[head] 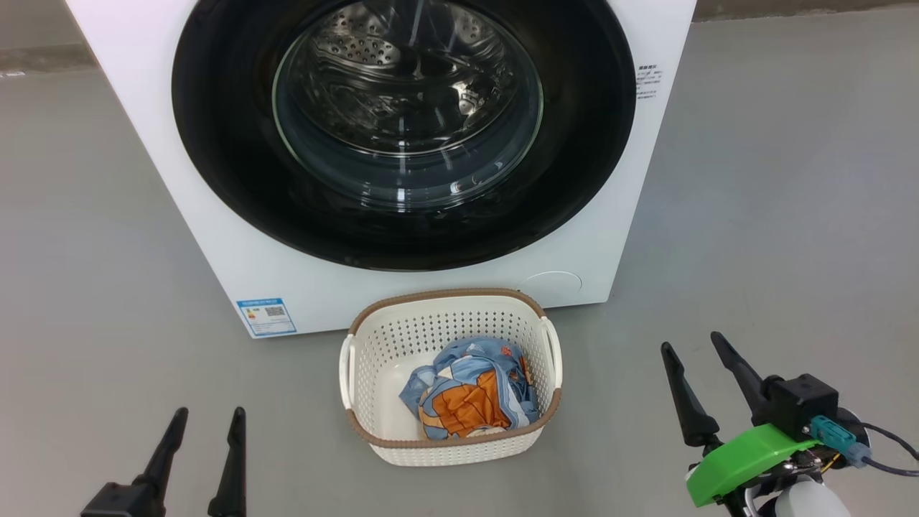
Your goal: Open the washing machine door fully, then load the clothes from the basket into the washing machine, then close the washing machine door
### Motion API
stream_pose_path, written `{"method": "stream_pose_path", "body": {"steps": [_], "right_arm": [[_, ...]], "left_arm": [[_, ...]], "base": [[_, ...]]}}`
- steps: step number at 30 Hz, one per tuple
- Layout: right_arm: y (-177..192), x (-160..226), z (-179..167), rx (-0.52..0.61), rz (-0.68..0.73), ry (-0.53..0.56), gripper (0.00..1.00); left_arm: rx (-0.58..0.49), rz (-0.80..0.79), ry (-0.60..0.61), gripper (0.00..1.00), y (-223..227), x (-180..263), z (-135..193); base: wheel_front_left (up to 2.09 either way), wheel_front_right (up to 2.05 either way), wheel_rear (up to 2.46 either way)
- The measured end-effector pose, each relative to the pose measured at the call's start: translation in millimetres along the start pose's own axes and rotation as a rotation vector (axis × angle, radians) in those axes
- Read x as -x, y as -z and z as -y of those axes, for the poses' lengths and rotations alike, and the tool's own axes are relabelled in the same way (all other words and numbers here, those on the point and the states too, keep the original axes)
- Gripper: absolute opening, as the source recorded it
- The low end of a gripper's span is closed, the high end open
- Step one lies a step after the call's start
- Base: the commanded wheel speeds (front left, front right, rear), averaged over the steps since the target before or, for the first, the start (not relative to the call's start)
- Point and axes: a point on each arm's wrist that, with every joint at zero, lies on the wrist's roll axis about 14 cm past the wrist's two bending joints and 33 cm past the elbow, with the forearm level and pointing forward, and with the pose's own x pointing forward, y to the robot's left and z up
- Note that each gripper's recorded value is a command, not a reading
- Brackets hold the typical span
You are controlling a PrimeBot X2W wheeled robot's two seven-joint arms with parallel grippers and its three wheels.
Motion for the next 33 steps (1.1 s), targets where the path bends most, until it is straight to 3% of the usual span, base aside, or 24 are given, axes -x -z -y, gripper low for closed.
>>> {"method": "stream_pose_path", "body": {"steps": [8,33], "right_arm": [[1.4,0.2,2.5,0.063,-0.003,0.0,1.0],[3.8,2.1,11.4,0.029,-0.004,0.056,1.0]], "left_arm": [[-0.056,0.012,-0.02,1.0,-2.7,0.9,-7.8],[-0.018,0.0,-0.144,1.0,4.1,6.8,-31.9]], "base": [[0.0,0.0,0.0],[0.0,0.0,0.0]]}}
